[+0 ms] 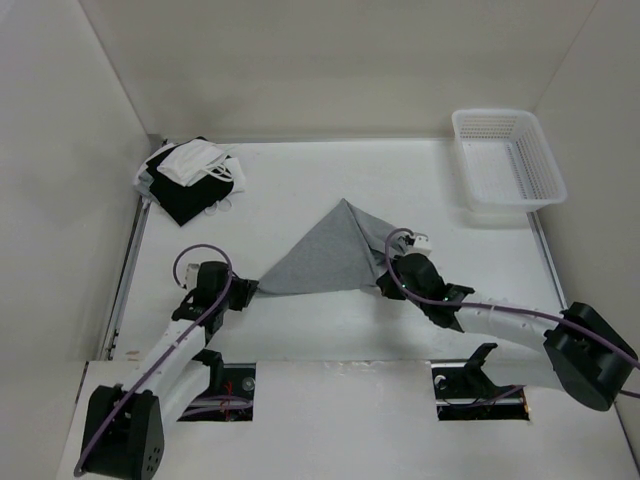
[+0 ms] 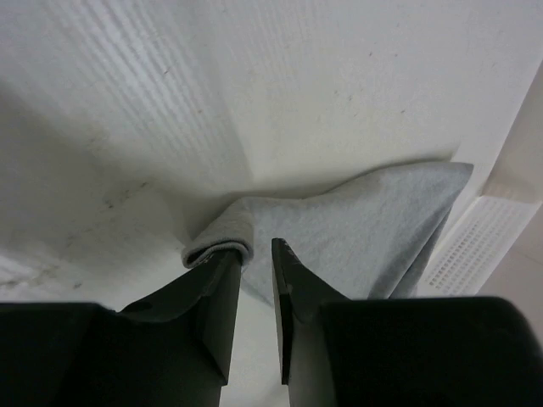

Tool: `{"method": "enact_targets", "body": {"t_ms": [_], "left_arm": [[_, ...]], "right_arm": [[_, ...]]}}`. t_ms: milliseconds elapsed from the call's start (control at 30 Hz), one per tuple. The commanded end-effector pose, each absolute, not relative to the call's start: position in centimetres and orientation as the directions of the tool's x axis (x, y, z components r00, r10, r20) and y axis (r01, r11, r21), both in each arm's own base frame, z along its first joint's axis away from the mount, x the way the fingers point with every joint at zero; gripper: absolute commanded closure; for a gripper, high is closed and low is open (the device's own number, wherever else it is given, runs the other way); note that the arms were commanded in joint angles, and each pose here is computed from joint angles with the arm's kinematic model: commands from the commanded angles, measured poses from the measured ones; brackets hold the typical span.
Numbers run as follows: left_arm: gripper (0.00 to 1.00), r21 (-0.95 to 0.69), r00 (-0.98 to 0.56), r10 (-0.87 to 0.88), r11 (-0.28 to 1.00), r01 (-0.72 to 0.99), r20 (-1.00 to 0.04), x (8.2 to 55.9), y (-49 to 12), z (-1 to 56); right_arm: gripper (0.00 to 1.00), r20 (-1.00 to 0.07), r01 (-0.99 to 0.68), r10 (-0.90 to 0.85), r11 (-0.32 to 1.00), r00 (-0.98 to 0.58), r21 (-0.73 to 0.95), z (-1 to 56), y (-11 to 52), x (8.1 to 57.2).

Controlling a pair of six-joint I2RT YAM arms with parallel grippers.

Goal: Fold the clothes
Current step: Flatten the tank top out

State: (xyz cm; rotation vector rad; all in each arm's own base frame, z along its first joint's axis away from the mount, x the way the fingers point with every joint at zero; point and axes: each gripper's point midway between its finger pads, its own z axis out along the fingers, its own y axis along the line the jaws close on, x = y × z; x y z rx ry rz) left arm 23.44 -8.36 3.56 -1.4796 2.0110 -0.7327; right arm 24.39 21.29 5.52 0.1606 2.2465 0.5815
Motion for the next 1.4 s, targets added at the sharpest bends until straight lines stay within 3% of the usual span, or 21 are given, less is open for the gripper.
{"method": "enact_targets", "body": {"t_ms": [0,67,167,333,433,533,600,700,867,1033,1167,1233,1367], "left_arm": [[0.87,-0.828,-0.214,-0.966,0.237,-0.508,-0.145,28.7,-8.9,8.8],[0.96,-0.861,-0.227,-0.959,0.255,-0.439,-0.169,31.3,-9.5,11.3],[1.0,-0.915,-0.254,-0.941,0.292,-0.28,-0.222,35.8,-11.2,18.7],[1.0,-0.919,-0.131,-0.91,0.391,0.039,-0.393,40.4,-10.5,37.6],[1.0,-0.876,-0.011,-0.887,0.454,0.163,-0.462,39.2,-9.3,46.5],[0.99,-0.828,0.082,-0.857,0.513,0.225,-0.509,35.6,-8.4,49.6],[0.98,-0.82,0.104,-0.845,0.535,0.204,-0.525,33.3,-7.7,47.5],[0.97,-0.824,0.054,-0.834,0.552,0.127,-0.55,30.7,-7.5,39.9],[0.95,-0.805,-0.128,-0.804,0.591,-0.05,-0.581,26.2,-7.5,24.0],[0.85,-0.742,-0.181,-0.781,0.624,-0.245,-0.598,22.8,-5.0,15.2],[0.84,-0.665,-0.198,-0.773,0.623,-0.411,-0.602,22.5,-2.9,12.1],[0.77,-0.635,-0.231,-0.769,0.627,-0.45,-0.596,22.9,-2.8,11.0],[0.69,-0.648,-0.334,-0.741,0.672,-0.359,-0.583,24.8,-5.9,9.6]], "right_arm": [[0.99,-0.694,-0.112,0.323,0.857,-0.644,0.502,7.7,22.4,25.1],[0.99,-0.71,-0.128,0.349,0.842,-0.612,0.525,10.3,22.8,26.9],[0.99,-0.746,-0.172,0.44,0.793,-0.501,0.584,18.6,22.7,31.9],[1.0,-0.776,-0.363,0.58,0.687,-0.247,0.629,40.5,21.3,39.1],[1.0,-0.77,-0.48,0.627,0.642,-0.12,0.598,52.2,19.9,37.2],[1.0,-0.79,-0.559,0.611,0.638,-0.052,0.529,55.6,19.8,33.1],[1.0,-0.803,-0.577,0.591,0.631,-0.076,0.519,53.6,20.3,30.5],[1.0,-0.809,-0.572,0.565,0.615,-0.161,0.543,46.8,20.9,27.5],[1.0,-0.77,-0.461,0.497,0.617,-0.4,0.638,29.9,21.7,23.2],[1.0,-0.691,-0.309,0.384,0.688,-0.613,0.656,15.9,22.0,19.6],[1.0,-0.65,-0.23,0.382,0.72,-0.657,0.655,12.3,21.4,18.7],[1.0,-0.644,-0.222,0.378,0.723,-0.665,0.654,11.9,21.4,18.5],[0.99,-0.648,-0.212,0.376,0.735,-0.662,0.644,11.7,21.3,18.7]]}}
